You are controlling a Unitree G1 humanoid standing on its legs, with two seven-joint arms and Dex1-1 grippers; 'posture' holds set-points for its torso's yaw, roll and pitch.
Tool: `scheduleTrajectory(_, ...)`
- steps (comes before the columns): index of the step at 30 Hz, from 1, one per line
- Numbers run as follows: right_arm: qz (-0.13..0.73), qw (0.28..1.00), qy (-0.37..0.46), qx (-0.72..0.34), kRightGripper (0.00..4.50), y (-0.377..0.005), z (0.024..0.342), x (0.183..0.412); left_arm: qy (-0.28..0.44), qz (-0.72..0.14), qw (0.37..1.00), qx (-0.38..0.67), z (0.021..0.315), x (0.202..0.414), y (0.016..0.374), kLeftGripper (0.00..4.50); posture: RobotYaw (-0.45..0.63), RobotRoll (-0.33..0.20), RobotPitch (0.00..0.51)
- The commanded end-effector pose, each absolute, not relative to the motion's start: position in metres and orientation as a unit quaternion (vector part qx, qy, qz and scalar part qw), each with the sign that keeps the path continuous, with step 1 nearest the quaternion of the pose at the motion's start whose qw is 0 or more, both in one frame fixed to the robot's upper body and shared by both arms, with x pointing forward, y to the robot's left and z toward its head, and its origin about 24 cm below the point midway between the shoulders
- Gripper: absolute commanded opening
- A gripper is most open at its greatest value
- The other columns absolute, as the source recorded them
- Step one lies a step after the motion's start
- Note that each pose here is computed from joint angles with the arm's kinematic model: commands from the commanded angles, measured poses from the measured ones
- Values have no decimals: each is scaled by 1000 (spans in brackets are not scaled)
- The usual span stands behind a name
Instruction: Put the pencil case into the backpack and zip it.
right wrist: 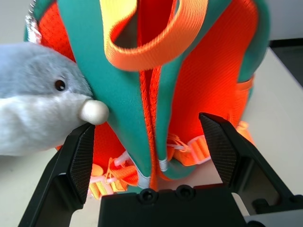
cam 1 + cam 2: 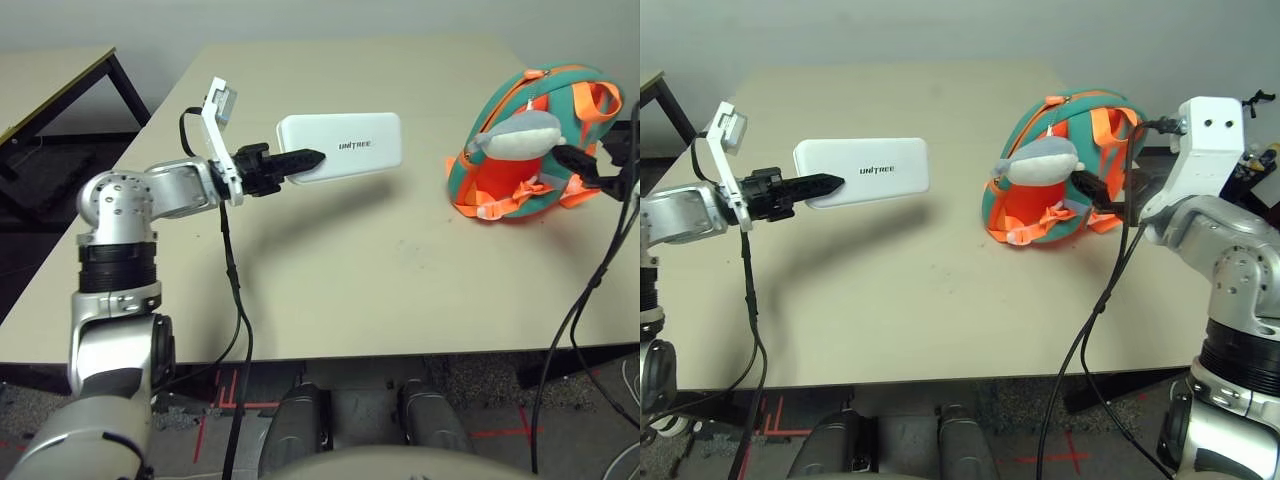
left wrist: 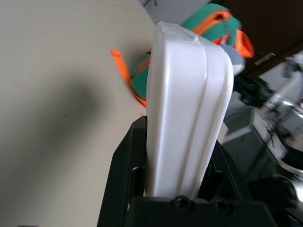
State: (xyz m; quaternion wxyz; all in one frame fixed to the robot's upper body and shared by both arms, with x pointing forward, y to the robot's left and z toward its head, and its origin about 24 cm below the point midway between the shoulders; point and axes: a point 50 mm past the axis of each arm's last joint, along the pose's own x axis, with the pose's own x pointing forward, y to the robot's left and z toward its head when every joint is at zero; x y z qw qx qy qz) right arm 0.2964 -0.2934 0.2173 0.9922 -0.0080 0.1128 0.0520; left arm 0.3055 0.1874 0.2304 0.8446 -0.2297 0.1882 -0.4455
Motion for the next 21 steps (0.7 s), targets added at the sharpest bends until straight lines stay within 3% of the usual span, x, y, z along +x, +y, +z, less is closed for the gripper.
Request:
scheduleTrajectory(1, 65, 991, 115, -8, 4500, -290, 208, 311, 166, -465, 842, -217, 247, 301, 190, 1382, -34, 0, 0)
scheduleTrajectory(11, 63, 991, 113, -14, 4353, -297, 198, 332, 163, -471, 840, -213, 246, 301, 187, 1382, -24, 0, 0)
scheduleTrajectory(15, 68, 992, 105, -14, 3391, -295, 204, 335, 162, -473, 839, -214, 247, 301, 186, 1382, -28, 0, 0)
scheduleTrajectory(21, 88, 991, 98, -28, 1383, -287, 217, 327, 164, -478, 837, -211, 248, 302, 185, 1382, -39, 0, 0)
